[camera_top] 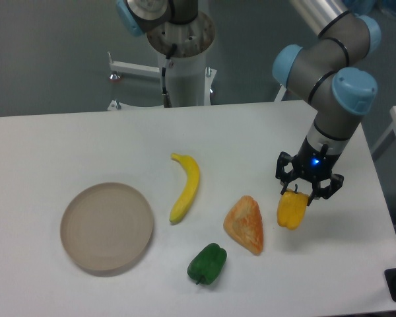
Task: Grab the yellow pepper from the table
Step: 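Lift the grasped yellow pepper up off the table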
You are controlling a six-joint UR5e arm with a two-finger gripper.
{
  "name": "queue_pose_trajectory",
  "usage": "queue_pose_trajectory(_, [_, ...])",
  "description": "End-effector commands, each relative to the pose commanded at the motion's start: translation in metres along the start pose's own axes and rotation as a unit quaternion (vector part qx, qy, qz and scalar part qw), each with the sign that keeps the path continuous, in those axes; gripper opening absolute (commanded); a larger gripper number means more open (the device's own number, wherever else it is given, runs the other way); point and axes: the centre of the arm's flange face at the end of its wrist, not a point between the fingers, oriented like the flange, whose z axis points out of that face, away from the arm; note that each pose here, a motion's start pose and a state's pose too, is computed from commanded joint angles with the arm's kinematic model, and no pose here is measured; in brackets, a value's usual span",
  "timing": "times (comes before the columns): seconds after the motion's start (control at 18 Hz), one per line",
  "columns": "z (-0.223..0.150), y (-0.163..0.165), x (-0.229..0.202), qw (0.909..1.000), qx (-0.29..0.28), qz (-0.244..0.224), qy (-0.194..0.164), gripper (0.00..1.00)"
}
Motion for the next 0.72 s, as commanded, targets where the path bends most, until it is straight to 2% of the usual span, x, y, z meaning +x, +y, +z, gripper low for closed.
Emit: queue_pose_trajectory(0.72, [0.0026,-0.0018,-0.0032,1.0,0.0,0.002,-0.001,0.61])
